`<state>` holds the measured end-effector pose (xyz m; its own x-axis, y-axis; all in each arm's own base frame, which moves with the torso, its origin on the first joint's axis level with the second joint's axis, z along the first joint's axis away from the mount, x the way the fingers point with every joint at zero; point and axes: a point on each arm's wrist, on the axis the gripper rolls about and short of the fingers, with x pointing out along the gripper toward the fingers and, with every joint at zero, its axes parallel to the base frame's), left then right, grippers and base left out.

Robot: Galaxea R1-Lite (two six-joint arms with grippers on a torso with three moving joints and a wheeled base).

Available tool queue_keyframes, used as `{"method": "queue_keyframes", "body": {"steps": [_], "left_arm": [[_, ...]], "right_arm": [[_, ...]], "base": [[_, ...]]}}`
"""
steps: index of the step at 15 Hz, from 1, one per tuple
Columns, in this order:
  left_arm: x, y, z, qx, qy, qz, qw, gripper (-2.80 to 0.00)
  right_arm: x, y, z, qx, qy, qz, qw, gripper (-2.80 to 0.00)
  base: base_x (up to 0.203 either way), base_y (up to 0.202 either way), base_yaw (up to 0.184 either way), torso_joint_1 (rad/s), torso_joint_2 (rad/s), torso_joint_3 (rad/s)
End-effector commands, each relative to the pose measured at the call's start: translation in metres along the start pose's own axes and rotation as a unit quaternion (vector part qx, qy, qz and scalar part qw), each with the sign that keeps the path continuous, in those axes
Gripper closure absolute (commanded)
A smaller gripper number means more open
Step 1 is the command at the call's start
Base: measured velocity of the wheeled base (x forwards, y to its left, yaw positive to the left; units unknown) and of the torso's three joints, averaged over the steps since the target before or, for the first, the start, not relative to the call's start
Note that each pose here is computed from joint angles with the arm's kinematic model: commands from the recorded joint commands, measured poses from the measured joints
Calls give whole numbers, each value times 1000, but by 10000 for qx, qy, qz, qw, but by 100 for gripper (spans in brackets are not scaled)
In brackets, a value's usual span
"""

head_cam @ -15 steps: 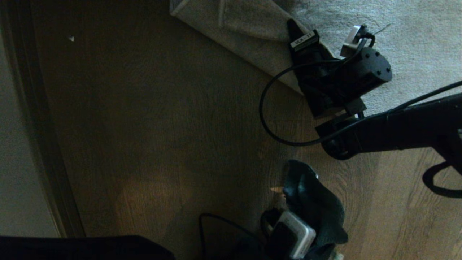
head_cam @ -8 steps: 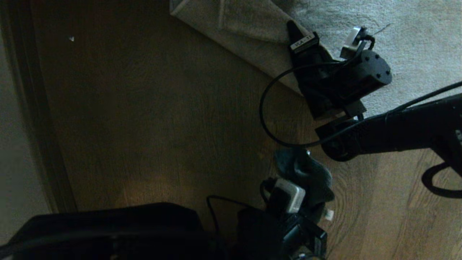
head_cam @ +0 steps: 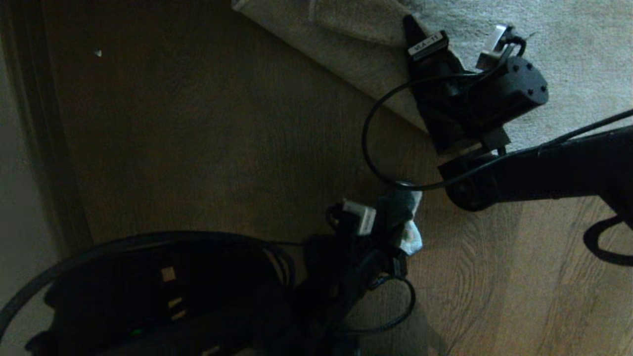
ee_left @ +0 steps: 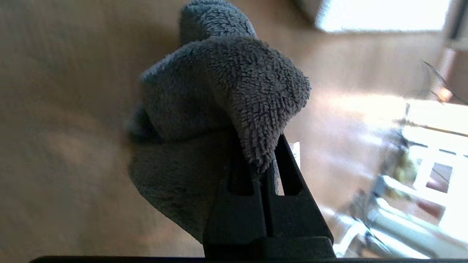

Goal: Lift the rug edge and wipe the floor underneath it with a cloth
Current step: Wipe the floor under the carpet with a rag

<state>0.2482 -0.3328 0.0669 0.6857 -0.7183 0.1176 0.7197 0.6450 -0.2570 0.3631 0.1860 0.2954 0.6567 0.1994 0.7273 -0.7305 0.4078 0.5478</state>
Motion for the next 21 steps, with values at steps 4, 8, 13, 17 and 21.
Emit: {"method": "queue_keyframes", "body": {"steps": [4,8,13,17,21], "left_arm": [[9,32,19,7,-513,320,9982,0],[7,82,42,114,-793,909,9926,0],[-12,144,95,298,-1382,1651,9761,0],[-28,170,125,444,-1674,1873,9669,0],[-32,156,112,375,-1379,1763,9739,0]], "right_arm": [[2,5,4,37,-87,103,9999,0],[1,3,1,37,-55,78,9999,0],[-6,-2,-5,30,57,-20,10000,0],[-9,-4,-8,36,122,-64,9999,0],[-12,-2,-13,50,181,-94,9998,0]], "base": [[0,0,0,0,0,0],[0,0,0,0,0,0],[0,0,0,0,0,0],[0,0,0,0,0,0],[0,0,0,0,0,0]]}}
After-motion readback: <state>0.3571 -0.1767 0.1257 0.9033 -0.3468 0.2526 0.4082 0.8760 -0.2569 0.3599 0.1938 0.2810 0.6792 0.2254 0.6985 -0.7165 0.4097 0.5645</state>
